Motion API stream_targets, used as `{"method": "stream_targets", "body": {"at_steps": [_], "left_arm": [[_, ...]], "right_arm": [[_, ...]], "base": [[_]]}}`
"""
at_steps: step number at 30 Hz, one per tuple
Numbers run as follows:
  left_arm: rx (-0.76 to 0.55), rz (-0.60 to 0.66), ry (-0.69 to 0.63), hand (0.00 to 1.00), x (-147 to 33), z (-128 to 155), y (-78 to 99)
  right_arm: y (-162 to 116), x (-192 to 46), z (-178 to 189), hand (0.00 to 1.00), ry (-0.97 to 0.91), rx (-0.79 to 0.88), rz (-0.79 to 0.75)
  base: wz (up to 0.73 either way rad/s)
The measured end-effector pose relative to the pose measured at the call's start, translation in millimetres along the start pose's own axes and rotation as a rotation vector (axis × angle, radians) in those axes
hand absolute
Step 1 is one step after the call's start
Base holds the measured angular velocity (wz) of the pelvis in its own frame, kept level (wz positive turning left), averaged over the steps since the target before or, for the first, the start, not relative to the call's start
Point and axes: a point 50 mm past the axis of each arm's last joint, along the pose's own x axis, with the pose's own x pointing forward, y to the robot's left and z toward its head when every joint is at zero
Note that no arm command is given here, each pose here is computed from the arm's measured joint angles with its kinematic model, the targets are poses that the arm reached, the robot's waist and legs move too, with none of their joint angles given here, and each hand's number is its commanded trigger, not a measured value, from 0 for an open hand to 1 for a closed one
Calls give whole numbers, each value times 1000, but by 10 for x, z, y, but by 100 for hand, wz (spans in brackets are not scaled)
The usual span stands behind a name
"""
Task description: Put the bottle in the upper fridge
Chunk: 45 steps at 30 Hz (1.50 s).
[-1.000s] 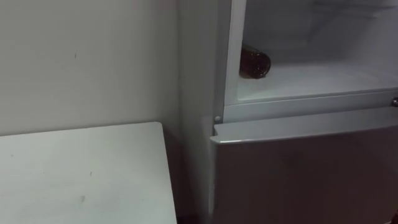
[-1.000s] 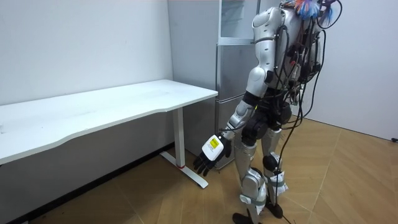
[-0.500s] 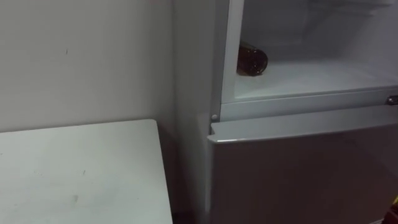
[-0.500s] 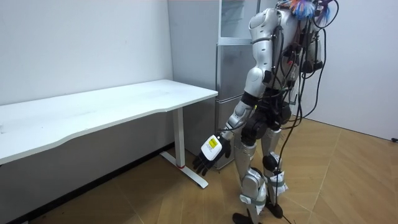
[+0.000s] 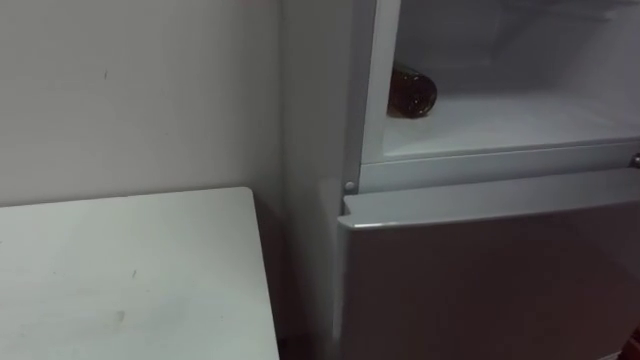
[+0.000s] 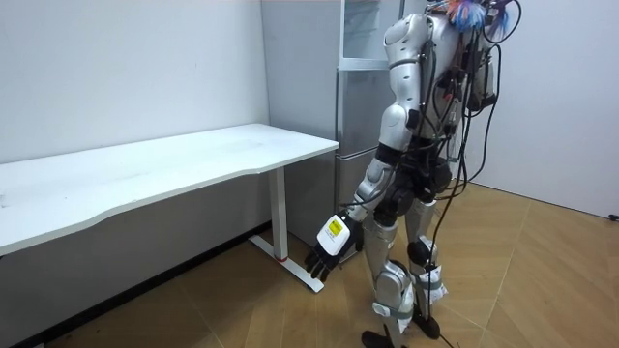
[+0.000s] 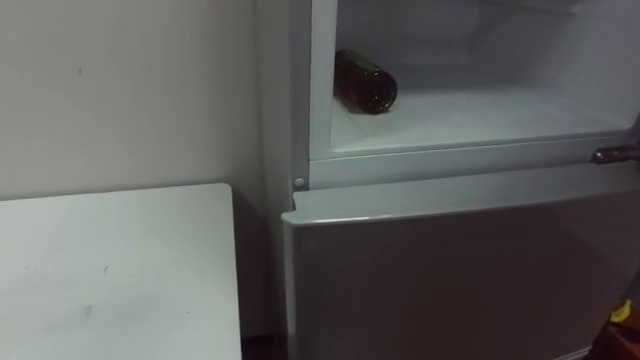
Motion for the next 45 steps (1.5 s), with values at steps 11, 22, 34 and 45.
{"method": "stream_targets", "body": {"at_steps": [11, 22, 34, 45], "left_arm": [[15, -4, -5, 0, -3, 2, -11], [15, -38, 1, 0, -11, -2, -58], [29, -49, 8, 0, -8, 5, -91], [34, -26, 1, 0, -10, 11, -82]], "right_arm": [[40, -34, 50, 0, -25, -33, 10], [103, -106, 57, 0, -27, -41, 44], [382, -355, 381, 0, -197, 51, 311], [535, -464, 460, 0, -226, 141, 459]], "base": [[0], [-1], [0], [0]]}}
